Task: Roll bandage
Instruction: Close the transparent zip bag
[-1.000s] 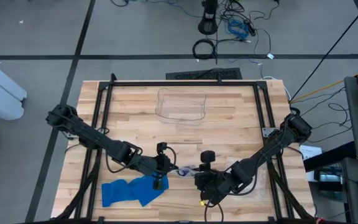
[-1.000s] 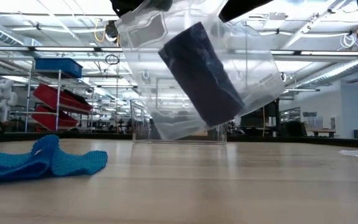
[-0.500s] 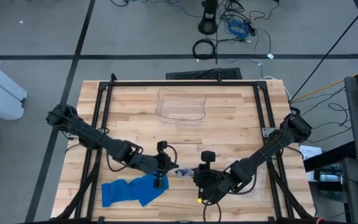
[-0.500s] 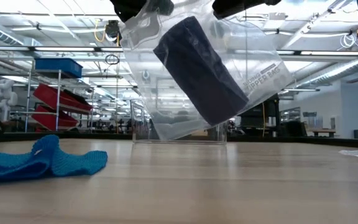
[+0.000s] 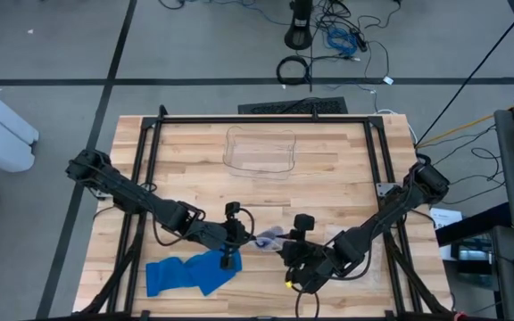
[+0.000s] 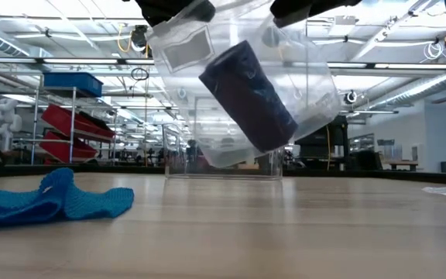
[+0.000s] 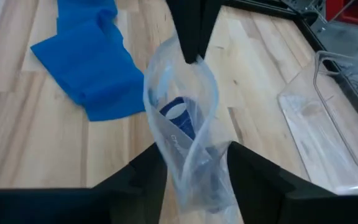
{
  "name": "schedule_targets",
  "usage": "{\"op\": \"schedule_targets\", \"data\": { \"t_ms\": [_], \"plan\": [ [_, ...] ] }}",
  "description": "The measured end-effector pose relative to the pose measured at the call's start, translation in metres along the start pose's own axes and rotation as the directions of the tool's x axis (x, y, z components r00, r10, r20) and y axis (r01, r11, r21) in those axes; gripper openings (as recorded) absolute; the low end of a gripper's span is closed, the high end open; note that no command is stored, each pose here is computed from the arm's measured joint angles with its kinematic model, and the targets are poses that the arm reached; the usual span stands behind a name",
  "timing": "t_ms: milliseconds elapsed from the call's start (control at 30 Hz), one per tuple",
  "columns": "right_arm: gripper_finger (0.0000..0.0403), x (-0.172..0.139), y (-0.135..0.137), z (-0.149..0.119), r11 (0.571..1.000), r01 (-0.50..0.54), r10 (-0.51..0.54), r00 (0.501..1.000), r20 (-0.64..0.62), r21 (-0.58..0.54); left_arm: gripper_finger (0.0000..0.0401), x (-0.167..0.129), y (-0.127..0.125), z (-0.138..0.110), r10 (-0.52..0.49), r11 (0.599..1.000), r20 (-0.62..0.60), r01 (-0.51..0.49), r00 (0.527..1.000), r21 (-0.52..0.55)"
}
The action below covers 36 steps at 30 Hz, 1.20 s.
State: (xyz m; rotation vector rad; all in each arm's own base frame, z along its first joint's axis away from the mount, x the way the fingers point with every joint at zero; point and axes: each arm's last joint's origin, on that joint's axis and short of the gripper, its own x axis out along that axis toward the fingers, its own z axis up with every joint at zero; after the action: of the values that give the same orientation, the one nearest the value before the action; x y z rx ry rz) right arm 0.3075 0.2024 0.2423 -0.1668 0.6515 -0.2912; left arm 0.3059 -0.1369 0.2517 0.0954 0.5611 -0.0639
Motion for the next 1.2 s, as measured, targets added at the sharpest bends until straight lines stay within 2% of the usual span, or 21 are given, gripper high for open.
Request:
{"op": "schedule_targets", "data": {
  "t_ms": [133, 267, 467, 633, 733, 833, 1067, 1200],
  "plan": [
    [0.0169, -0.0046, 0.0047, -0.002, 1.0, -0.016, 0.016, 1.0, 0.013, 0.014, 0.0, 0.0003, 0.0011, 0.0002, 0.003, 1.0, 0.0, -0.003, 1.0, -0.001],
    [0.0163, -0.005, 0.0048, -0.0008, 1.0, -0.002, 0.001, 1.0, 0.03, 0.024, 0.0, 0.0014, 0.0043, 0.0005, 0.012, 1.0, -0.002, -0.012, 1.0, -0.007],
    [0.0099, -0.005, 0.0061, 0.0021, 1.0, -0.014, 0.013, 0.999, 0.052, 0.013, 0.0, 0.0018, 0.0051, 0.0006, 0.003, 1.0, -0.003, -0.004, 1.0, -0.011],
    [0.0018, -0.0048, 0.006, 0.0023, 1.0, -0.014, 0.014, 0.999, 0.052, 0.007, 0.0, 0.0017, 0.005, 0.0006, 0.002, 1.0, -0.003, -0.002, 1.0, -0.016],
    [0.0006, -0.0049, 0.0061, 0.0022, 1.0, -0.014, 0.014, 0.999, 0.052, 0.006, 0.0002, 0.0018, 0.0049, 0.0025, 0.0, 0.999, 0.016, 0.0, 1.0, -0.032],
    [0.0002, -0.0051, 0.0062, 0.0021, 1.0, -0.015, 0.015, 0.999, 0.052, 0.005, 0.0024, 0.0011, 0.0033, 0.0044, -0.008, 0.998, 0.036, 0.009, 0.999, -0.054],
    [0.0001, -0.0046, 0.006, 0.002, 1.0, -0.014, 0.013, 0.999, 0.051, 0.005, 0.0122, 0.0007, 0.0015, 0.0036, -0.032, 0.999, 0.027, 0.033, 0.999, -0.026],
    [0.0, -0.0046, 0.0054, 0.0004, 1.0, -0.007, 0.007, 0.999, 0.04, 0.005, 0.0163, -0.0021, 0.0007, 0.0012, -0.044, 0.999, -0.002, 0.044, 0.999, -0.015]
  ]
}}
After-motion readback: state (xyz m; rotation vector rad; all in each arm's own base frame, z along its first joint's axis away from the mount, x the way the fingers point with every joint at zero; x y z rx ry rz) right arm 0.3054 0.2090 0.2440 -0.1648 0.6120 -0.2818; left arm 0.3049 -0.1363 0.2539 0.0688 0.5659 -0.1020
